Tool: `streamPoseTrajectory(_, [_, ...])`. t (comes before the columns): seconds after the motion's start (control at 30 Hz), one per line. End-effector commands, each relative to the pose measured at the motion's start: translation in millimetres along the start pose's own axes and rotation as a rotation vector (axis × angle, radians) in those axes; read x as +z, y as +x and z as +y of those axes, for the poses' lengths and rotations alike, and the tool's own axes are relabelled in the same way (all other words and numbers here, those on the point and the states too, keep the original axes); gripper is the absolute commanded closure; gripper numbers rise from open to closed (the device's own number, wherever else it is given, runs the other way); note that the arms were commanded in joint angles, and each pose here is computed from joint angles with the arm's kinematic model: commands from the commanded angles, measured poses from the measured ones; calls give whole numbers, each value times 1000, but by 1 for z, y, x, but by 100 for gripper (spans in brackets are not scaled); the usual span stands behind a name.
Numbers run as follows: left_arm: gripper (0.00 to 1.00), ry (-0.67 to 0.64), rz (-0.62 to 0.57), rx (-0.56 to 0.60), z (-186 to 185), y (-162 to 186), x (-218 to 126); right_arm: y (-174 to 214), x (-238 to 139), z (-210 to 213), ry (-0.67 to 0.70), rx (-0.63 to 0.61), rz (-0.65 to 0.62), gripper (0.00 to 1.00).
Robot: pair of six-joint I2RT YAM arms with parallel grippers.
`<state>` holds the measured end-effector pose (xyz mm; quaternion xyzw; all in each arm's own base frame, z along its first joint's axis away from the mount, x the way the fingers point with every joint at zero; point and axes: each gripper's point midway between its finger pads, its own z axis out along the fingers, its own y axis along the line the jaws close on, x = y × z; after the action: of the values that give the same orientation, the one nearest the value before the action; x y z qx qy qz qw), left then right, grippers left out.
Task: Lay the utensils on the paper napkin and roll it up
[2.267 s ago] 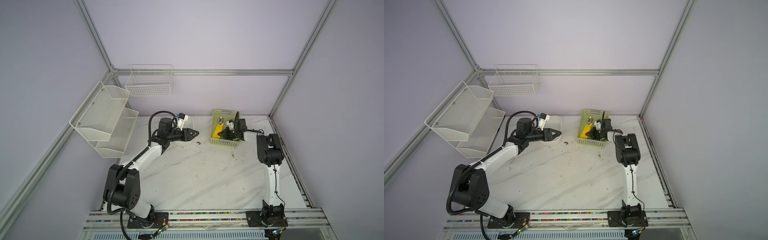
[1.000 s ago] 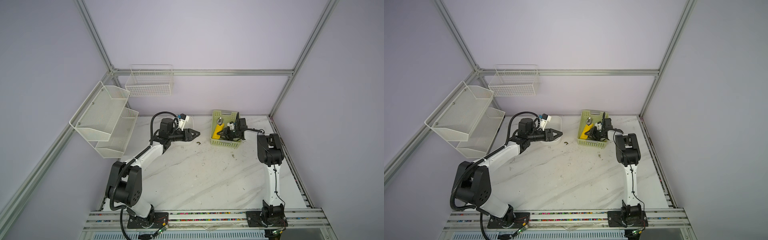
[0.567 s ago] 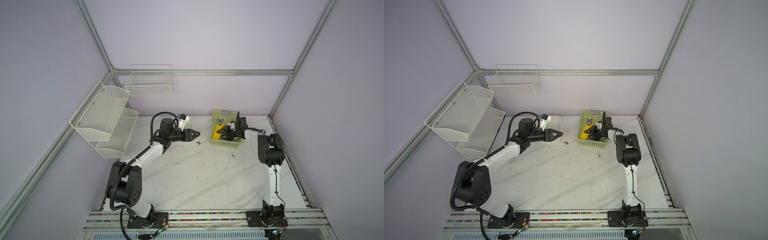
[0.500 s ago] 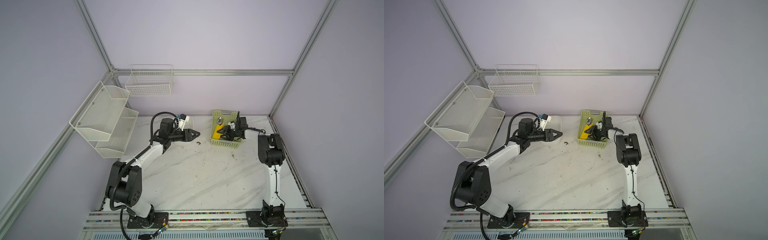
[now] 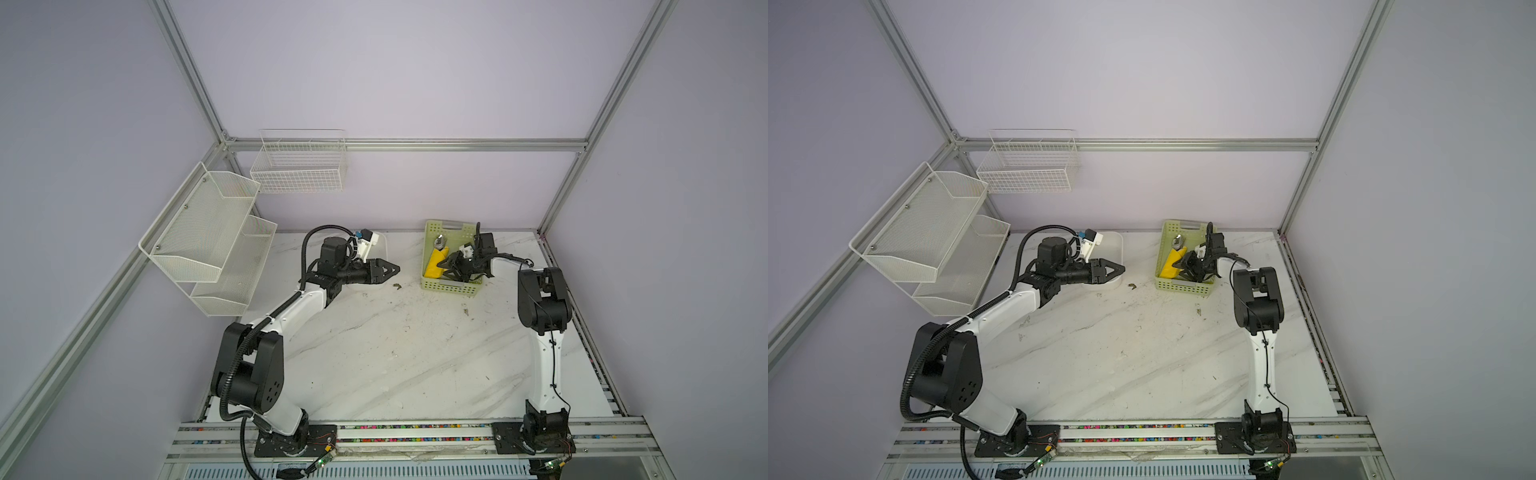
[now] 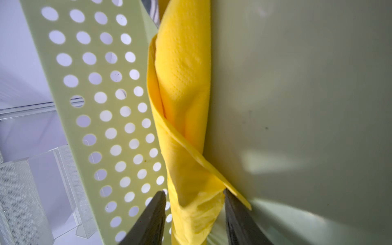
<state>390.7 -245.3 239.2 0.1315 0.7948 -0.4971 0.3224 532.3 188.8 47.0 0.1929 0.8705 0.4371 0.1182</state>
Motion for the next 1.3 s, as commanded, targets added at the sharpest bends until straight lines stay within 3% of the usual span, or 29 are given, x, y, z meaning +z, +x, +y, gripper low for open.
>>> streamPoseTrajectory(0.0, [54,48,-68,112,-35,-34,-10,-3,11,-15,24,18,7,50])
streamPoseTrajectory(0.33, [54,47,-64,104,-34,-32,-10,-5,41,-22,70,22,15,48])
streamPoseTrajectory(0.73, [54,35,-49,102,-32,-25,-13,-1,69,-35,141,19,3,54])
streamPoseTrajectory(0.87, [53,31,-50,102,-32,-24,-14,-4,71,-34,110,9,-20,65])
streamPoseTrajectory(1.07, [53,30,-51,102,-32,-23,-15,-5,63,-11,29,-67,-43,98])
streamPoseTrajectory(1.27, [53,34,-55,114,-33,-25,-15,-10,32,37,-61,-251,-110,100])
